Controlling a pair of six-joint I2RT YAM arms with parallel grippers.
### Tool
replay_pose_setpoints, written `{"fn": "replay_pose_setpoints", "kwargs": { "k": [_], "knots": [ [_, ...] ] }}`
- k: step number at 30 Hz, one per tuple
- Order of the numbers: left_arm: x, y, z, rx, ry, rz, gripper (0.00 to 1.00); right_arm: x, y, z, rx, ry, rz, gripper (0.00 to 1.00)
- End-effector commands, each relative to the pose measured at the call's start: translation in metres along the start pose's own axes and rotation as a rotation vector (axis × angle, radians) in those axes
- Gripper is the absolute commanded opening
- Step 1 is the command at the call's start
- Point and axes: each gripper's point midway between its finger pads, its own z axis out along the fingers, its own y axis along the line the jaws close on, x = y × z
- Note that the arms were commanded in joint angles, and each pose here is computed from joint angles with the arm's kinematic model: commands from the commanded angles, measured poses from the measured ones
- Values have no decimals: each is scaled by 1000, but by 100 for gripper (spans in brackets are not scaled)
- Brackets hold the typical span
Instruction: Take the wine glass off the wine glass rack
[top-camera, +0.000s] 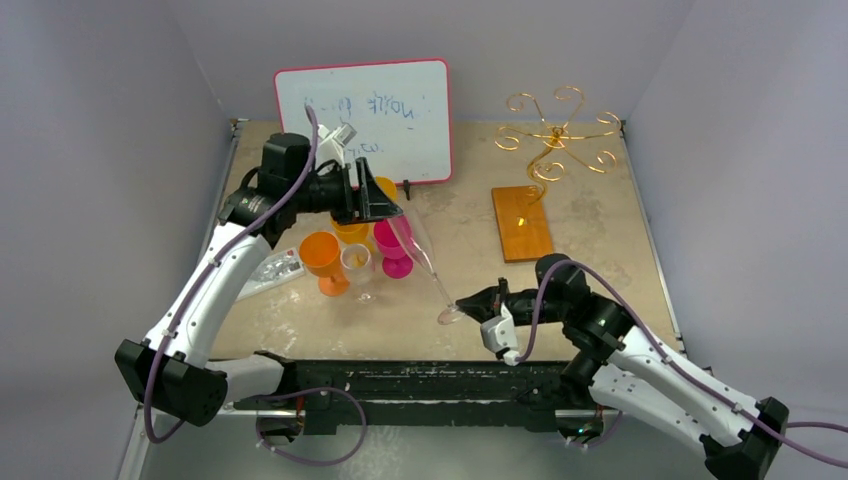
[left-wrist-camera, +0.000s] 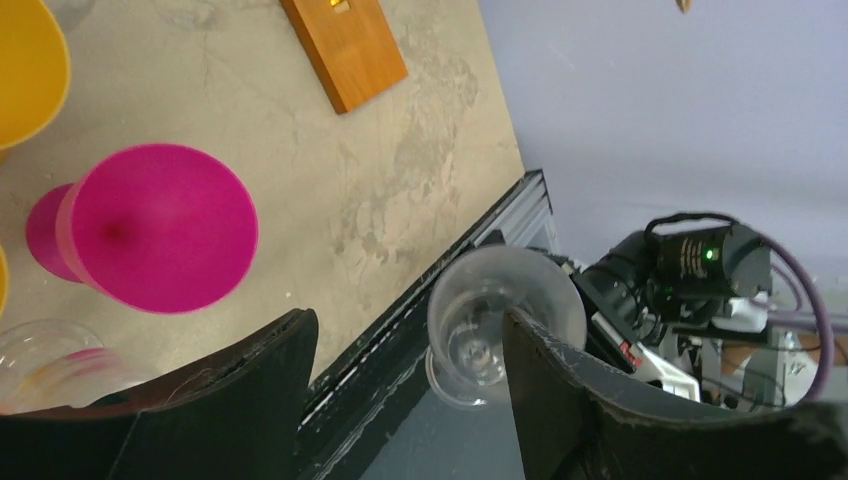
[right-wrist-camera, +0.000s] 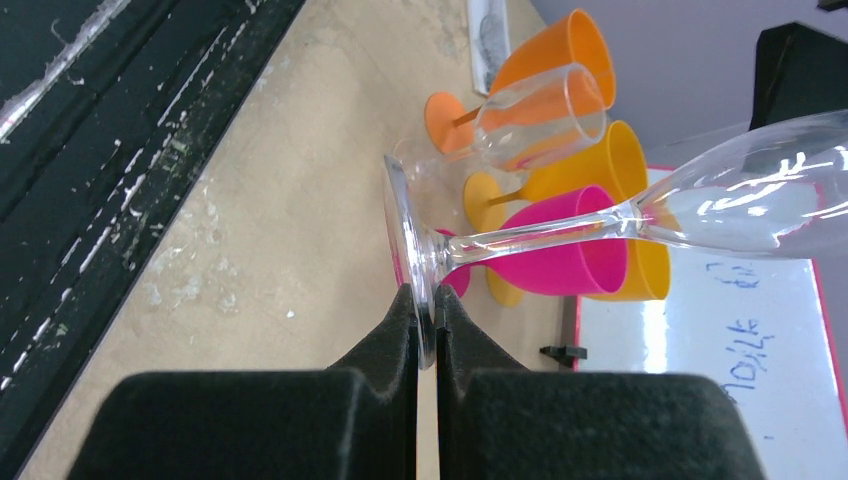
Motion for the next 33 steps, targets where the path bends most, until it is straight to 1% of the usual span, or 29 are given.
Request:
{"fn": "replay_pose_setpoints", "kwargs": {
  "k": [1,6,8,11,15,18,20,23,25,28,33],
  "knots": [
    [22,-5,-9,59,107,119,65,-10,-24,-7,21,30,-113,0],
    [44,6,-14,47,204,164,56,-9,-38,-21,46,110,-197,0],
    [48,6,-15,49,206,180,53,-11,-42,-25,55,124,-237,0],
    [55,5,-12,52,232,194,46,-12,-45,-27,48,132,-280,0],
    [63,1,-11,67,260,212,38,-9,-46,-30,54,158,-288,0],
    [69,-10,-12,113,273,235,36,-7,-49,-33,84,173,-306,0],
    [73,-14,-12,119,276,250,33,-7,-52,-35,108,178,-319,0],
    [79,-14,-12,120,287,261,17,-6,-55,-36,122,189,-329,0],
    [81,-14,-13,113,284,267,0,-5,-55,-36,120,192,-330,0],
    [79,-13,-15,101,259,279,0,-7,-53,-35,120,177,-331,0],
    [71,-27,-20,133,199,292,0,-12,-48,-34,121,138,-325,0]
  ]
}}
